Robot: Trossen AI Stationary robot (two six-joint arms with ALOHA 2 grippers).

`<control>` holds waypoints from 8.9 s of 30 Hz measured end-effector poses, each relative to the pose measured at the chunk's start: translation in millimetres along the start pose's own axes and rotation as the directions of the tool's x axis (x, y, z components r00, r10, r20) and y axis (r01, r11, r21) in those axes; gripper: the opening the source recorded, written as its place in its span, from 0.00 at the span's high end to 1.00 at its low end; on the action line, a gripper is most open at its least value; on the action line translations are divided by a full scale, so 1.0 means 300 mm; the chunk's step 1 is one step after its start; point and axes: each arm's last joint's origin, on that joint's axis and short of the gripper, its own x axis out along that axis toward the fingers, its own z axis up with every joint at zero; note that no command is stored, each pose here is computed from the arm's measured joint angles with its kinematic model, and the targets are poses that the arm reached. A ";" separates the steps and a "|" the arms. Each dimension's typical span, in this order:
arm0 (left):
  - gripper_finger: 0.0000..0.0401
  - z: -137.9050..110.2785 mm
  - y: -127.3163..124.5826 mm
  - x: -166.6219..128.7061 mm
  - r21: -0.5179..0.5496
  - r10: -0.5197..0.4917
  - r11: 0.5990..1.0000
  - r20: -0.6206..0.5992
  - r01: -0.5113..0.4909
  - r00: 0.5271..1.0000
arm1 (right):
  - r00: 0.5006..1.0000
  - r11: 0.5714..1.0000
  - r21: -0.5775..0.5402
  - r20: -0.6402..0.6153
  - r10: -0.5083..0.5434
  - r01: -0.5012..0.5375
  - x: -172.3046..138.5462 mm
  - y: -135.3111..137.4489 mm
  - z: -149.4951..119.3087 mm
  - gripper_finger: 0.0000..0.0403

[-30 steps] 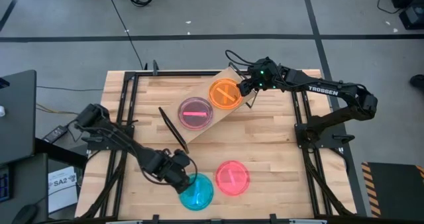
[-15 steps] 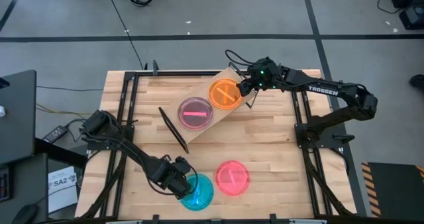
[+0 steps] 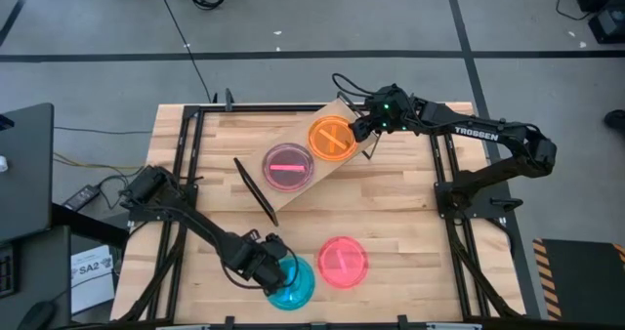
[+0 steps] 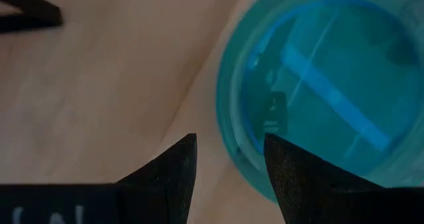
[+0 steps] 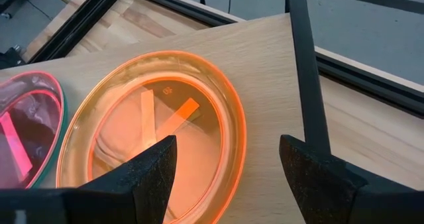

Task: Place and stack plates onto a shelf
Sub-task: Stack the blue plate on the orange plate on the shelf

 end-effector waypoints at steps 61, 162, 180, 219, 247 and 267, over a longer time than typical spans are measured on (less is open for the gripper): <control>0.99 -0.086 0.106 0.019 -0.242 -0.205 0.948 0.041 0.208 0.978 | 0.998 0.998 -0.022 -0.009 0.055 -0.055 0.000 0.007 0.002 0.32; 0.98 0.299 0.654 -0.509 -0.378 -0.138 0.773 0.684 0.510 0.716 | 0.869 0.867 -0.087 0.033 0.494 -0.490 -0.101 0.387 -0.158 0.58; 0.98 0.300 0.654 -0.510 -0.377 -0.140 0.770 0.687 0.514 0.713 | 0.869 0.867 -0.089 0.032 0.494 -0.490 -0.101 0.387 -0.158 0.72; 0.79 0.282 0.614 -0.500 -0.264 -0.180 0.852 0.662 0.451 0.728 | 0.730 0.791 -0.051 -0.425 0.535 -0.609 -0.119 0.383 -0.283 0.86; 0.79 0.238 0.546 -0.503 -0.133 -0.263 0.890 0.632 0.436 0.729 | 0.830 0.944 -0.222 -0.551 0.085 -0.244 -0.154 0.314 -0.414 0.54; 0.79 0.238 0.546 -0.503 -0.134 -0.262 0.890 0.633 0.436 0.729 | 0.754 0.928 -0.110 -0.620 0.215 -0.355 -0.027 0.205 -0.604 0.53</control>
